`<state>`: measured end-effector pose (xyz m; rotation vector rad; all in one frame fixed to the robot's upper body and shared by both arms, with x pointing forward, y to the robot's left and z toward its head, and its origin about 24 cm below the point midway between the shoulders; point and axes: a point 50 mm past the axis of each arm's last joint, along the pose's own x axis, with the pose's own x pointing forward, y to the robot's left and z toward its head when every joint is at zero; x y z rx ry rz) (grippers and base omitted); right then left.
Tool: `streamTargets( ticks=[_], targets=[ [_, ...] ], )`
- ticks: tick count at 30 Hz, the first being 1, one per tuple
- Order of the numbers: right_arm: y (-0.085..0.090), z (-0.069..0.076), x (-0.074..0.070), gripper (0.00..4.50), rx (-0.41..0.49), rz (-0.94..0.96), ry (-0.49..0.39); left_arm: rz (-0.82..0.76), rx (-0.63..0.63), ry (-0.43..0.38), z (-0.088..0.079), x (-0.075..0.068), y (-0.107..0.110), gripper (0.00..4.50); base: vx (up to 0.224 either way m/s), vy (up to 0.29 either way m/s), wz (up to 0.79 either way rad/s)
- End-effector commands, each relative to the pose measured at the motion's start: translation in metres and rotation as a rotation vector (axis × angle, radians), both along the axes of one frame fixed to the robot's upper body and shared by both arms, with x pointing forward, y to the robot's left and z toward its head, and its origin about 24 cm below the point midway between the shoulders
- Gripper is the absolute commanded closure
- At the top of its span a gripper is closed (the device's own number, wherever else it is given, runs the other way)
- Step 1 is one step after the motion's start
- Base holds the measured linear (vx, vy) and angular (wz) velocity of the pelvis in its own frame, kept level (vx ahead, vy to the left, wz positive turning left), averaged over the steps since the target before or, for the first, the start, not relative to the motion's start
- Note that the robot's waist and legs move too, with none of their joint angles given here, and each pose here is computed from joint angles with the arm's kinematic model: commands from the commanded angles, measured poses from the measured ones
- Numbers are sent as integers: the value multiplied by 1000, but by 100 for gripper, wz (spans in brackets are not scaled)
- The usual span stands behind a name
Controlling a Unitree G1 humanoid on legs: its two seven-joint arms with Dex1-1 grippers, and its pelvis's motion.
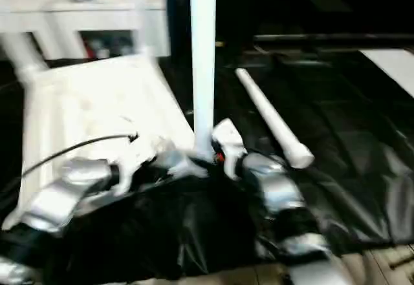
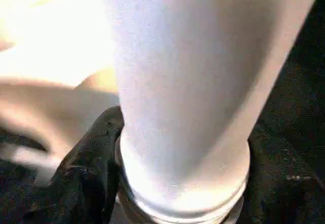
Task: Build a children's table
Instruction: Rotate leg to tighten
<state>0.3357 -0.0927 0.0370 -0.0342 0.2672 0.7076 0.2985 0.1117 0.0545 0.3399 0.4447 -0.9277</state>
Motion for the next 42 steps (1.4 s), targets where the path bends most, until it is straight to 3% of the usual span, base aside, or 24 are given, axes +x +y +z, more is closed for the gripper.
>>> streamTargets(
  ticks=[1, 4, 7, 11, 15, 21, 25, 27, 30, 38, 42],
  targets=[
    [37, -1, -5, 176, 53, 55, 37, -34, -65, -129, 29, 8, -25, 450, 0, 0, 0],
    [51, 1, -8, 176, 57, 99, -1, -52, -97, -121, 27, 3, -39, 450, 0, 0, 0],
    [51, 3, -8, 106, 76, 110, -6, -77, -102, -117, 26, 0, -41, 450, 0, 0, 0],
    [34, 7, -6, 92, 73, 163, -22, -133, -103, -102, 25, -5, -34, 450, 0, 0, 0],
    [20, 9, -11, 57, 8, 291, -50, -198, -100, -103, 25, -9, -27, 450, 0, 0, 0],
    [-6, 11, -22, 57, -56, 503, -34, -306, -93, -65, 24, -18, -10, 450, 0, 0, 0],
    [-14, 15, -25, 57, -58, 573, -17, -346, -89, -39, 23, -21, -3, 450, 0, 0, 0],
    [-19, 18, -28, 84, -70, 625, -5, -365, -80, -29, 22, -22, 1, 450, 0, 0, 0],
    [-21, 20, -29, 91, -72, 655, 1, -377, -72, -21, 22, -22, 3, 450, 0, 0, 0],
    [-21, 19, -34, 161, -77, 708, 20, -412, -62, 3, 22, -23, 5, 450, 0, 0, 0],
    [-14, 16, -37, 174, -24, 688, 23, -391, -76, -9, 22, -23, 6, 450, 0, 0, 0]
  ],
)
